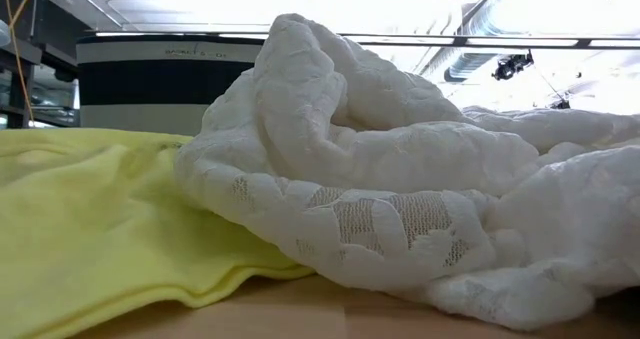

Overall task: Pick & Place Cloths
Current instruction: Put the gray underwear into the transparent bin

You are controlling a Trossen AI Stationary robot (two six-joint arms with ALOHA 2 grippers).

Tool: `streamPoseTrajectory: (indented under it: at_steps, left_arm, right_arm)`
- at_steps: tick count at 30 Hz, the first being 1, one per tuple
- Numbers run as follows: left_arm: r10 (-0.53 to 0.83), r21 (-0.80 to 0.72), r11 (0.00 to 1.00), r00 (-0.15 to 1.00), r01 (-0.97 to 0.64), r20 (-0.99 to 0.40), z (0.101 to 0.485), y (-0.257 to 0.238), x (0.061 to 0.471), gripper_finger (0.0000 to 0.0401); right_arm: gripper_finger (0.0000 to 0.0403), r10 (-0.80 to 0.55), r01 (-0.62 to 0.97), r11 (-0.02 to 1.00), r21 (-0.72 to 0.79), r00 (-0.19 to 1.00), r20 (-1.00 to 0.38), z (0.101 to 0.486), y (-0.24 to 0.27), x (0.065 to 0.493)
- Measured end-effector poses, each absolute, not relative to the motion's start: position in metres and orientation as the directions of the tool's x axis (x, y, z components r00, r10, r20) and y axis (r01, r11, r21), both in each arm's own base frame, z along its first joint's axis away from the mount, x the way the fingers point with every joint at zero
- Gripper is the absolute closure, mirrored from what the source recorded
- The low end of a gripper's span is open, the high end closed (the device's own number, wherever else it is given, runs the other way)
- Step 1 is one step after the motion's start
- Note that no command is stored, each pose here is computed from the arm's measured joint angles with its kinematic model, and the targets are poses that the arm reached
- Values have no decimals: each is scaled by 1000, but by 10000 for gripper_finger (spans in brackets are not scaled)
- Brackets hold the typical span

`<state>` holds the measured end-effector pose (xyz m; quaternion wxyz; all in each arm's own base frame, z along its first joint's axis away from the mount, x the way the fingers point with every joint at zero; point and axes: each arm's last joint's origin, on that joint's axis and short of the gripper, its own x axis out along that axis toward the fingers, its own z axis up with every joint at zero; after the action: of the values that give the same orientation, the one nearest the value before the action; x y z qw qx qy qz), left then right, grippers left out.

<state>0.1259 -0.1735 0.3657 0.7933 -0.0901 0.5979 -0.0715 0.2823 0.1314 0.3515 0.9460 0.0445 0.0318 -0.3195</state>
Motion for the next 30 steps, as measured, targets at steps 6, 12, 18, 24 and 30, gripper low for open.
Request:
streamPoseTrajectory:
  at_steps: [6, 12, 18, 24, 30]
  left_arm:
    - [-166, -202, 970, 239, -136, -957, 351, -188, 136, 376]
    - [-127, -199, 935, 247, -295, -961, 343, -203, 132, 376]
    - [-97, -193, 892, 243, -410, -965, 334, -219, 124, 376]
    - [-85, -164, 918, 225, -361, -971, 322, -236, 121, 376]
    - [-45, -102, 948, 189, -303, -981, 308, -249, 123, 376]
  right_arm:
    - [102, -595, 600, 797, 65, 799, -90, 352, 132, 282]
    - [102, -591, 597, 799, 65, 801, -91, 352, 132, 282]
    - [102, -590, 596, 800, 64, 802, -91, 352, 132, 282]
    - [102, -590, 596, 801, 60, 802, -91, 351, 132, 282]
    - [102, -591, 597, 800, 59, 801, -91, 351, 132, 282]
